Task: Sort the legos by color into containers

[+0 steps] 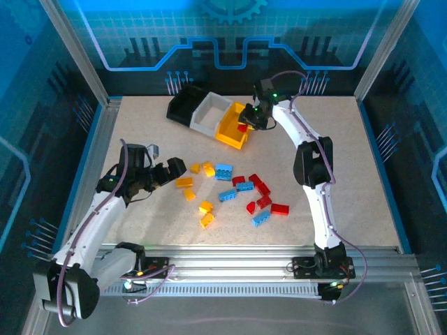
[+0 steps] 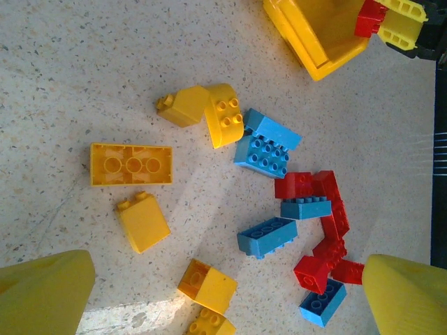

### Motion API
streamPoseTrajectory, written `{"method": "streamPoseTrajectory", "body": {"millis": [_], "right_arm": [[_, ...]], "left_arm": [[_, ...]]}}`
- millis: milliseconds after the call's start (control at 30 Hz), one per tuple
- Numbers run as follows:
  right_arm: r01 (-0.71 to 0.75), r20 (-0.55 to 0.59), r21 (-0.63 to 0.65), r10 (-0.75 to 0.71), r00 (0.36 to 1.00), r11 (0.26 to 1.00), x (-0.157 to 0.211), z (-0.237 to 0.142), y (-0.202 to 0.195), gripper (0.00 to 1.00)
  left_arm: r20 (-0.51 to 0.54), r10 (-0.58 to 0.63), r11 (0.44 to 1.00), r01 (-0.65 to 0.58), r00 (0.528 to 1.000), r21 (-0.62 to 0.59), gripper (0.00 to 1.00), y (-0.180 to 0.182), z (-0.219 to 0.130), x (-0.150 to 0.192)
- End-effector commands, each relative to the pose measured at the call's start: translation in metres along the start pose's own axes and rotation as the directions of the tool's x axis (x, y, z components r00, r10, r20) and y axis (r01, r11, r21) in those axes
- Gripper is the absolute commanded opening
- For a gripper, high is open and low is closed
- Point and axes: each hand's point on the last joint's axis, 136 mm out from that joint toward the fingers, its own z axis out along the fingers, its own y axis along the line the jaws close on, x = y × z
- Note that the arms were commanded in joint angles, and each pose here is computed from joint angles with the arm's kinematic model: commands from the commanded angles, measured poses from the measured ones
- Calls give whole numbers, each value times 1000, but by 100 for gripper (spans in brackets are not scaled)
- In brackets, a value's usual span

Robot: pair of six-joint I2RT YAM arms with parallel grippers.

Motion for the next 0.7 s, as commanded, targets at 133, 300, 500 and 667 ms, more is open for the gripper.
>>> {"method": "streamPoseTrajectory", "body": {"millis": [133,300,500,667], "right_arm": [[14,-54,208,-2,999,978,15,-24,-59,34],[57,-53,227,-46,998,972,15,-32,-59,36],[57,-46,223,-48,998,973,14,-32,-55,49],[55,-40,224,-47,998,973,12,-34,-55,53]], "left_arm": [[6,-46,999,46,999,-2,99,4,4,0],[4,-65,998,65,998,-2,99,7,7,3],[7,-62,998,62,998,3,99,2,9,-5],[8,-58,998,58,998,-1,99,1,9,-7]]}}
